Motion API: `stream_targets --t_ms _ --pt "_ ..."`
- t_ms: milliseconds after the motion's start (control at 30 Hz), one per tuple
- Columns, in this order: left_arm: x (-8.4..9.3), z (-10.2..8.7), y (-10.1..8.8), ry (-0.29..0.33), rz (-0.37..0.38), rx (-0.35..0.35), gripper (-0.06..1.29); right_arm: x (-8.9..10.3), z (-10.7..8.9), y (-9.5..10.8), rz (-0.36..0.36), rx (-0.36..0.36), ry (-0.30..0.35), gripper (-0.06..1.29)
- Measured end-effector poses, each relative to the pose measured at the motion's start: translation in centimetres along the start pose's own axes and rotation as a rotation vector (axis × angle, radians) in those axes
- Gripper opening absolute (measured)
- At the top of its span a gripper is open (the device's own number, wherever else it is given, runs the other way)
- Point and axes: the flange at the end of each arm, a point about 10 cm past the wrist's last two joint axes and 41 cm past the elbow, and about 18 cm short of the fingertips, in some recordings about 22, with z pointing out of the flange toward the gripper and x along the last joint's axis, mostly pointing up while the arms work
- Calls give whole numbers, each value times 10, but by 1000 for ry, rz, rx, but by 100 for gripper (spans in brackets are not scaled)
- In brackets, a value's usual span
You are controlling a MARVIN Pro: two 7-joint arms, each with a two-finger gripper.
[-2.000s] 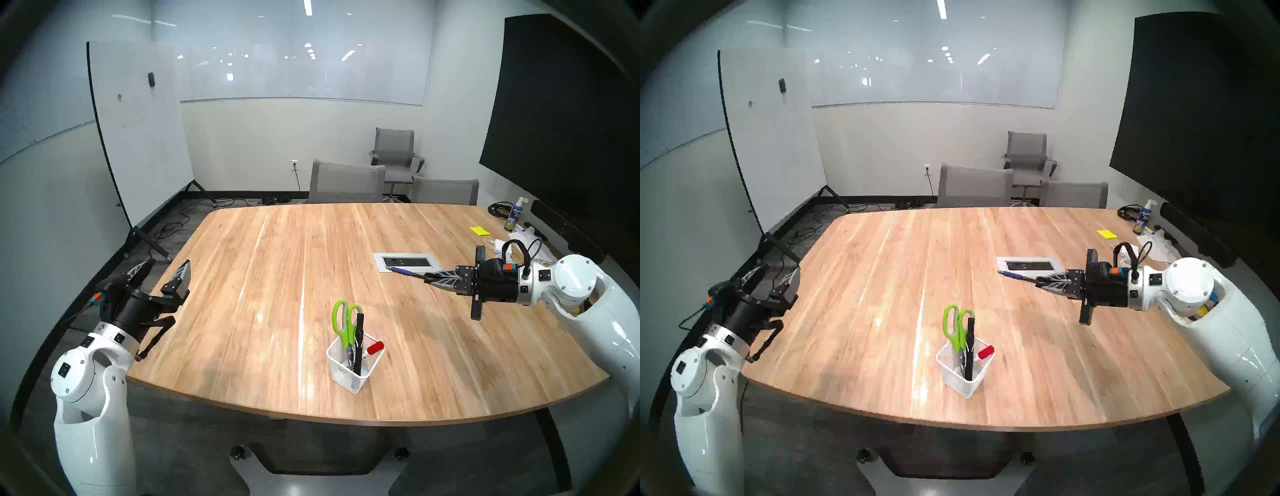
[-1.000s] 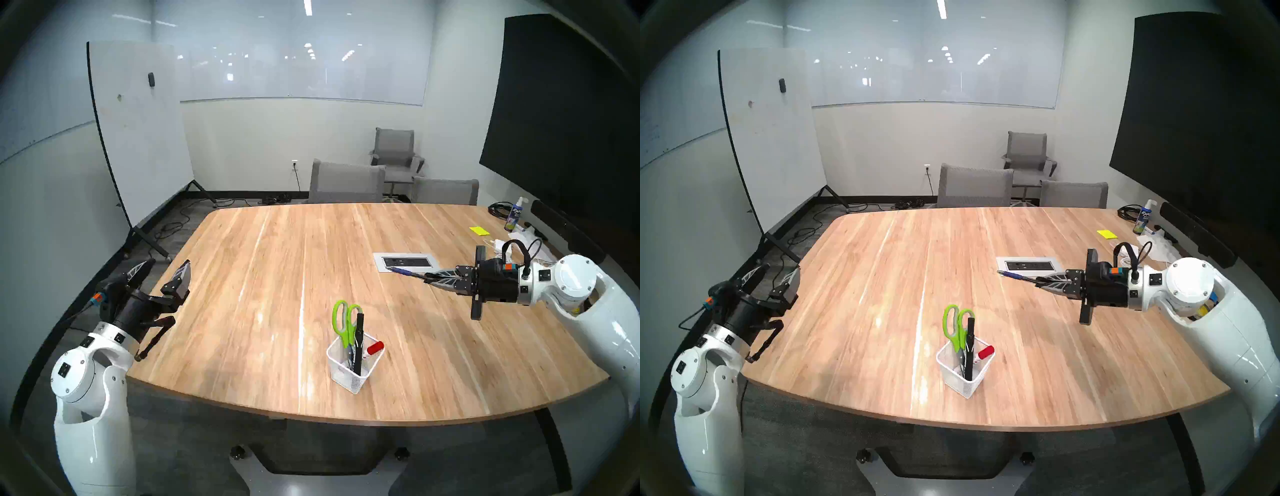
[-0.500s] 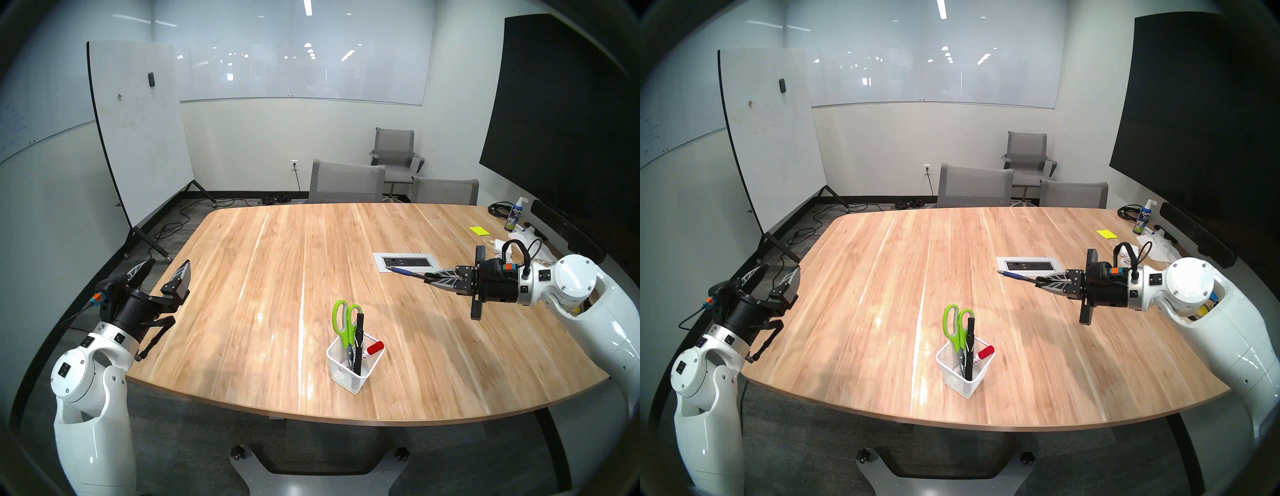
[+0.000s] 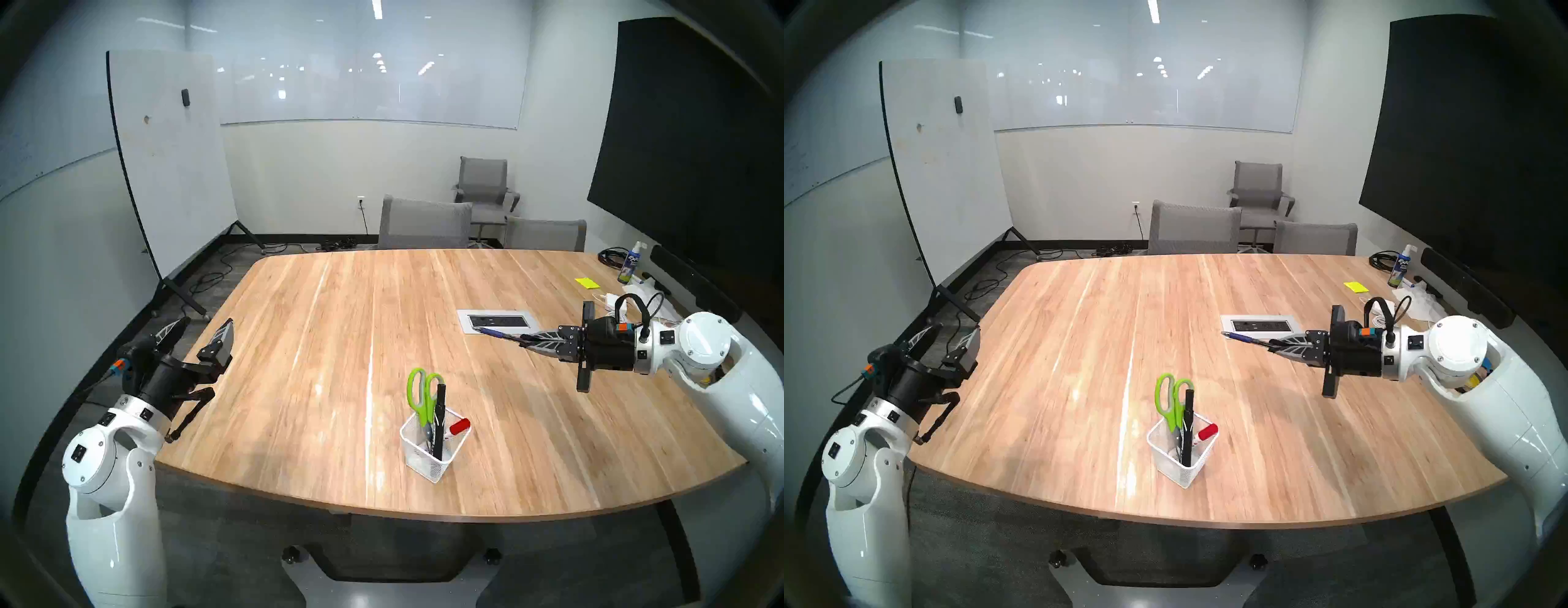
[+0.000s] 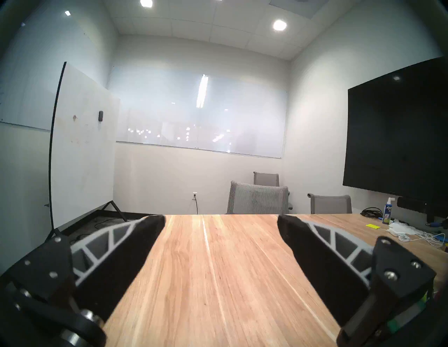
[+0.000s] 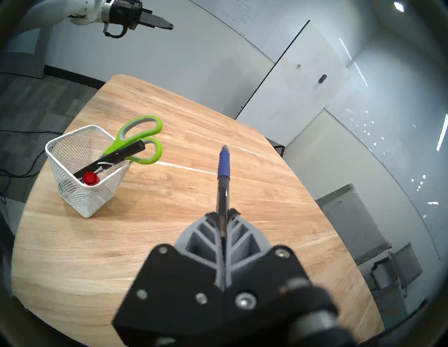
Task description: Place the pen, the marker, and the scissors into the pen holder
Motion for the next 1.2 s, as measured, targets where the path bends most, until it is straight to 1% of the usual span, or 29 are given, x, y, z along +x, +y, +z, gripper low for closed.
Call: stream_targets --t_ms 1200 --pt "0 0 0 0 0 0 126 0 0 0 0 0 0 -3"
